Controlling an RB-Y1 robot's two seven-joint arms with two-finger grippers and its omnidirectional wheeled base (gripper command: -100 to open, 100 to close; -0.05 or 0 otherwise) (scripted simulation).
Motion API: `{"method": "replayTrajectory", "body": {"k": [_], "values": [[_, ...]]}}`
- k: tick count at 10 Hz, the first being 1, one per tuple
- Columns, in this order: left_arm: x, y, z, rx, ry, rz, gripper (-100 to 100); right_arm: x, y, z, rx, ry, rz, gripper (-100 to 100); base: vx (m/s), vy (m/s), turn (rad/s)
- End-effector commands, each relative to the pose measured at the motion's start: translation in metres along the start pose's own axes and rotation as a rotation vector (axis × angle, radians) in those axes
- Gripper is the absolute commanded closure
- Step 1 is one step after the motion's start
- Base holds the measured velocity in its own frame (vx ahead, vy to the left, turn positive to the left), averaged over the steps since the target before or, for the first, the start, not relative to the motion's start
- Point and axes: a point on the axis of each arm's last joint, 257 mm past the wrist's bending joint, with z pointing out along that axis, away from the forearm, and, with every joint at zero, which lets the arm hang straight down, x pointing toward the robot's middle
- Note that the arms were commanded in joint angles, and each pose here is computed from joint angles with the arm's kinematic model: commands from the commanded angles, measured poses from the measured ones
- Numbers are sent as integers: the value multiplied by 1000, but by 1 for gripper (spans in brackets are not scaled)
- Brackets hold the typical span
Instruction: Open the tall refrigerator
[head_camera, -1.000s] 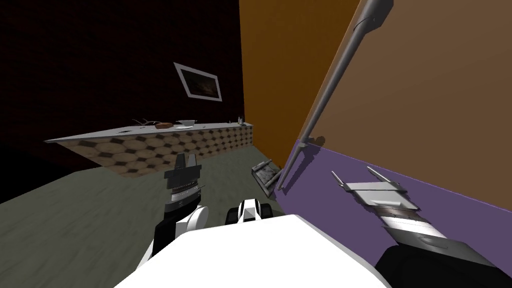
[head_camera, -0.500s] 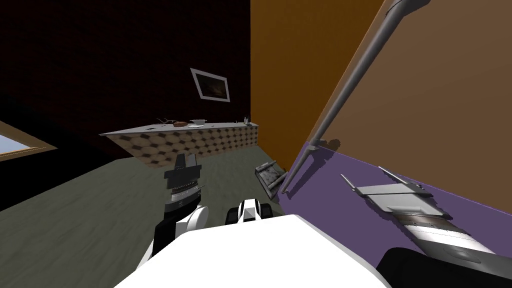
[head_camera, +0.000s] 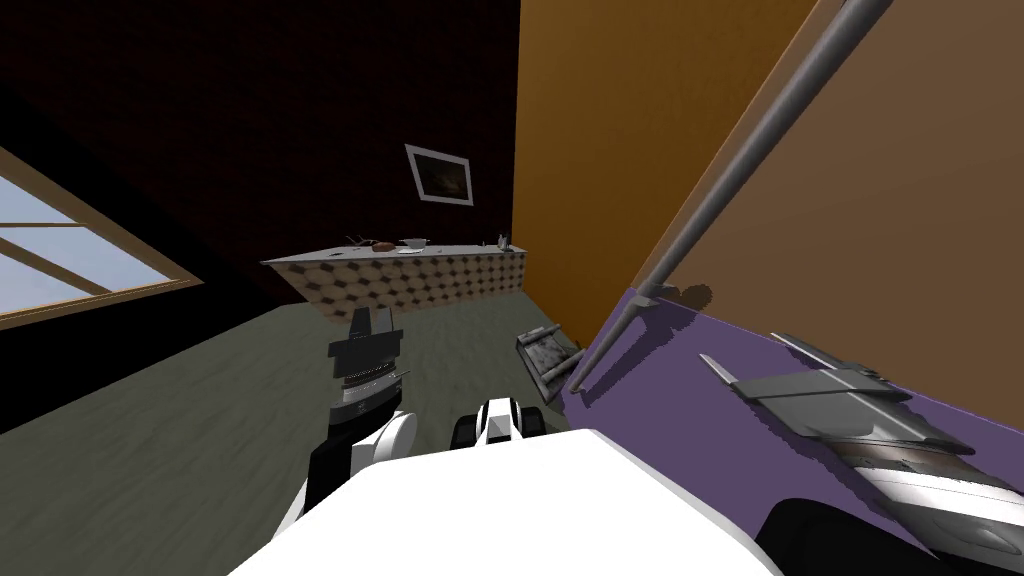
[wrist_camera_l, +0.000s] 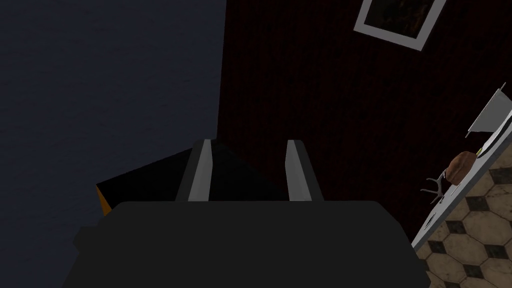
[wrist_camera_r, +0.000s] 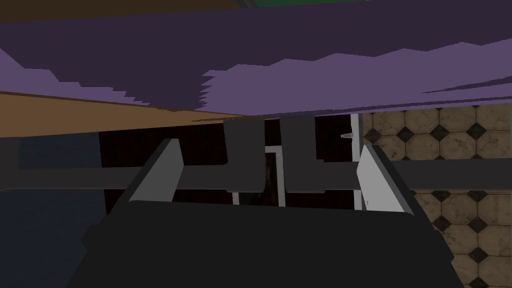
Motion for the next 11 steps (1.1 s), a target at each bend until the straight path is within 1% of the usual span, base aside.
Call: {"method": "replayTrajectory", "body": {"k": [1, 2, 3, 4, 5, 7, 8, 10, 11], "values": [[0, 0, 0, 0, 0, 0, 0, 3, -7, -3, -16, 7, -118, -100, -5, 5, 111], [0, 0, 0, 0, 0, 0, 0, 5, -12, -5, -31, 10, -203, -100, -5, 8, 189], [0, 0, 0, 0, 0, 0, 0, 5, -12, -5, -31, 10, -210, -100, -5, 5, 101], [0, 0, 0, 0, 0, 0, 0, 7, -18, -7, -45, 11, -293, -100, -8, 13, 187], [0, 0, 0, 0, 0, 0, 0, 7, -18, -7, -45, 11, -297, -100, -5, 8, 97], [0, 0, 0, 0, 0, 0, 0, 9, -27, -9, -72, 6, -446, -100, -7, 13, 238], [0, 0, 0, 0, 0, 0, 0, 9, -27, -9, -72, 6, -460, -100, -5, 10, 70], [0, 0, 0, 0, 0, 0, 0, 8, -35, -9, -96, -7, -596, -100, -7, 16, 181], [0, 0, 0, 0, 0, 0, 0, 8, -35, -9, -96, -8, -605, -100, -5, 9, 87]]}}
